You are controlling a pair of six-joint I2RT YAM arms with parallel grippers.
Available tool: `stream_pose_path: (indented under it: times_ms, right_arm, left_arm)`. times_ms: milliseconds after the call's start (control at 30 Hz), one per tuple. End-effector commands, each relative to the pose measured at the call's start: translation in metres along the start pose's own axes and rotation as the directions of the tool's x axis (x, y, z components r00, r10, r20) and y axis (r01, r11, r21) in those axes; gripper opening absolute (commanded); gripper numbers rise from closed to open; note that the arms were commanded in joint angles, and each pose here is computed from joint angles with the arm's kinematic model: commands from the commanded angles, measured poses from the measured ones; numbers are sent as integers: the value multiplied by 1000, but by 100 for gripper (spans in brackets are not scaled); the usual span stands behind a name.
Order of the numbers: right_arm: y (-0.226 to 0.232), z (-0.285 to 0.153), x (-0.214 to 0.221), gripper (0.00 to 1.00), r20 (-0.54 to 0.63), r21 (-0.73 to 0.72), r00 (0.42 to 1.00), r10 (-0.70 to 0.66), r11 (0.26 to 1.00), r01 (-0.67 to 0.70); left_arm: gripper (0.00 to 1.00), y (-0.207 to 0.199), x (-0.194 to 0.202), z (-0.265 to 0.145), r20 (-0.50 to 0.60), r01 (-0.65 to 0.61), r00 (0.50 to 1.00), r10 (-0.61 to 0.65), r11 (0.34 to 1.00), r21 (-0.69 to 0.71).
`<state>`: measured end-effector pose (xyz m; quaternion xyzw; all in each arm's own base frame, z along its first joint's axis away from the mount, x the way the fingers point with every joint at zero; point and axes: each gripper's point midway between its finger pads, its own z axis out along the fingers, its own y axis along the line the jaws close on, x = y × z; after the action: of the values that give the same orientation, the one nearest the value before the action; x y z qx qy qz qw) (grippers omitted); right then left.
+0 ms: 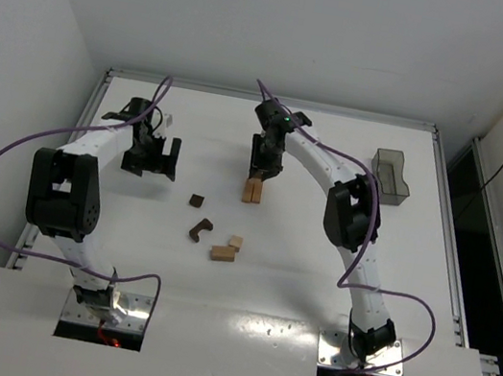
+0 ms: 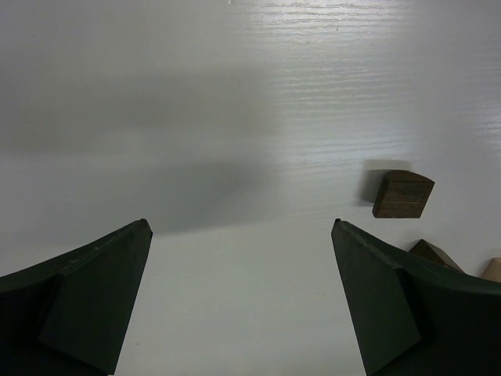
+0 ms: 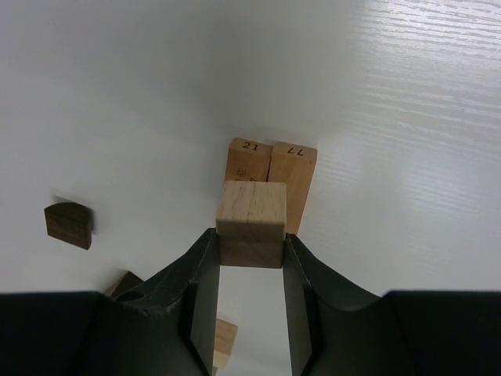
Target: Build the wood block tower
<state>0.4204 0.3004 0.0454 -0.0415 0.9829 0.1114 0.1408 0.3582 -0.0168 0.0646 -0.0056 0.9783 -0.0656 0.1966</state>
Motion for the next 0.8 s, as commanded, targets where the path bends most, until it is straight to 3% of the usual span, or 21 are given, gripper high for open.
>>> stream_pose_path:
  times_ms: [0, 767]
  right_arm:
    - [1, 2, -14, 0, 41, 4, 999, 24, 1000, -24]
    - [-4, 16, -5, 0, 3, 15, 1000, 7, 1000, -7]
  left_arm:
    - [100, -4, -15, -6, 46, 8, 999, -8, 1000, 16]
    - [100, -5, -12, 1, 18, 11, 1000, -12, 1000, 24]
